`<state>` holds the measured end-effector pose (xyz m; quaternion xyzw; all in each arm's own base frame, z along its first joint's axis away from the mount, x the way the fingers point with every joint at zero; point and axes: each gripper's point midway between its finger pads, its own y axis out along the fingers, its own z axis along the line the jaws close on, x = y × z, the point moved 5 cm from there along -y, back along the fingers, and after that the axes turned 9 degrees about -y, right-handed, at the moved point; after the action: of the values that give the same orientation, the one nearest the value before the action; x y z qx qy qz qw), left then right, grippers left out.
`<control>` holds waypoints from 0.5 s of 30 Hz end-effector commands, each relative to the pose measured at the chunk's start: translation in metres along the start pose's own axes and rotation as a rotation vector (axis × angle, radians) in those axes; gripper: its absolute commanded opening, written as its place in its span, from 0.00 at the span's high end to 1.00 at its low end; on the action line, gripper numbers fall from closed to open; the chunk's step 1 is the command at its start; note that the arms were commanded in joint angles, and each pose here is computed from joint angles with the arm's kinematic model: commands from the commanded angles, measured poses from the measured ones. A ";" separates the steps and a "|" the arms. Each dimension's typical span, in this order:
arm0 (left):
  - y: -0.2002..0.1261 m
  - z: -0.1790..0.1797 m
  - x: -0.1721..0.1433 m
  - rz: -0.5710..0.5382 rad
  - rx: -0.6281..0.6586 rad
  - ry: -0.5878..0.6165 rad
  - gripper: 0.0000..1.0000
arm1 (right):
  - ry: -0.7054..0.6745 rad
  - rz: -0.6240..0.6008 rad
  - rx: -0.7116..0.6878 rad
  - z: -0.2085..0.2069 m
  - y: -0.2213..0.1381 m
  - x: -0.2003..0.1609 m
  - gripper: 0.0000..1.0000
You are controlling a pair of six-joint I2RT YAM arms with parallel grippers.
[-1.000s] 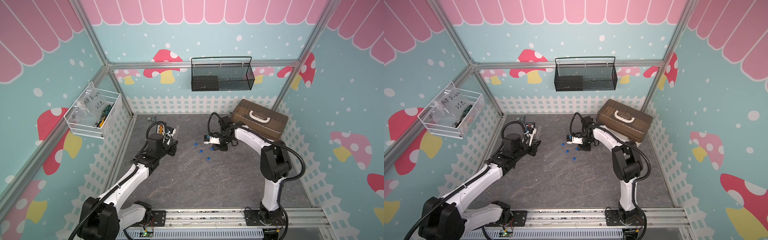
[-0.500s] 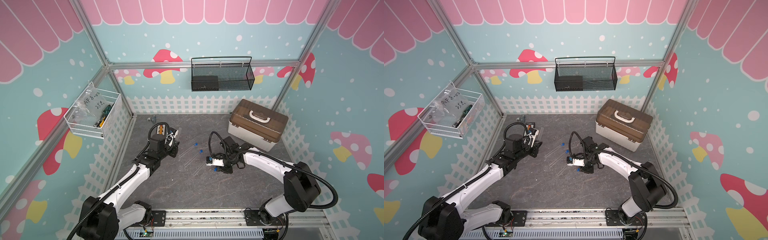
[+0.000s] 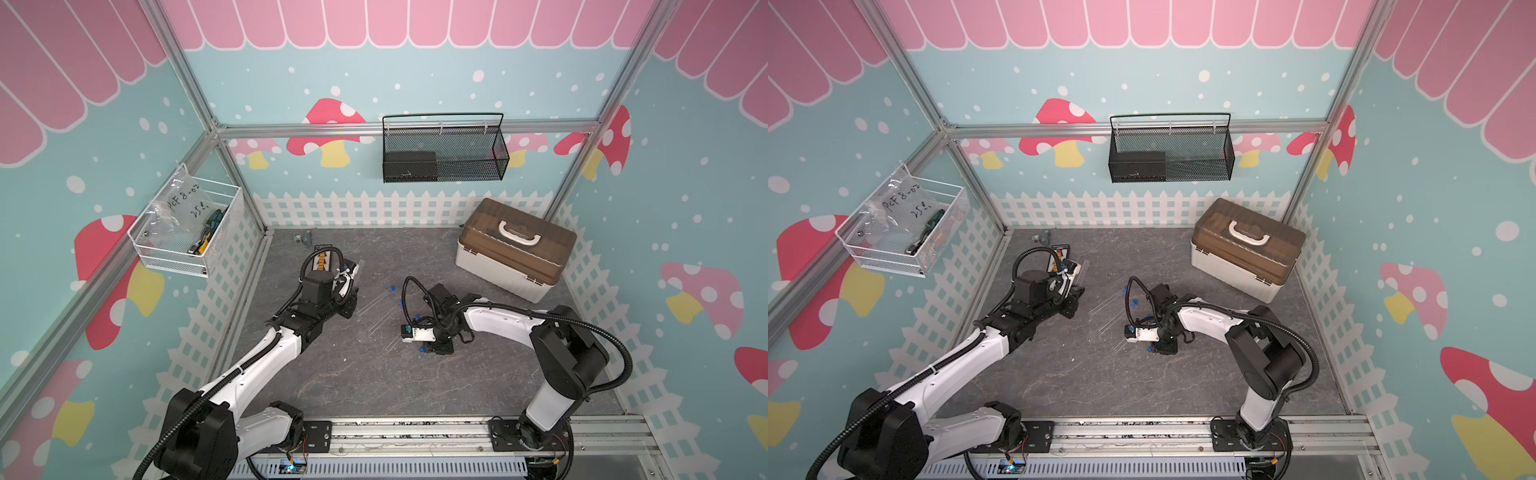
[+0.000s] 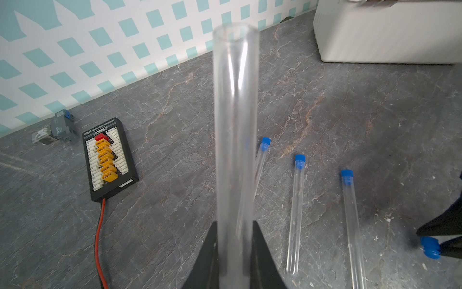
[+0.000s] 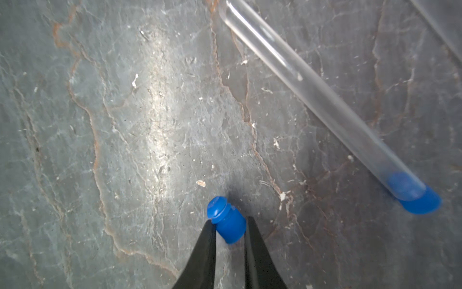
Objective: Insert stoppers into test tubes
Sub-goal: Place the stopper at the center of the board.
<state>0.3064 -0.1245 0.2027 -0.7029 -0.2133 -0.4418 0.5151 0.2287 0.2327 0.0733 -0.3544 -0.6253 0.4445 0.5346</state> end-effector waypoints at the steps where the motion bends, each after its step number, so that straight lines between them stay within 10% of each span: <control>1: 0.003 -0.001 -0.008 0.024 0.003 0.019 1.00 | -0.027 0.020 0.021 0.001 0.005 0.001 0.81; 15: 0.002 0.000 -0.006 0.018 0.008 0.022 1.00 | -0.096 0.045 0.060 0.009 0.003 -0.002 0.65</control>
<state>0.3066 -0.1241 0.2026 -0.7006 -0.2121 -0.4438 0.5170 0.2271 0.2305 0.0670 -0.3480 -0.6267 0.4705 0.5145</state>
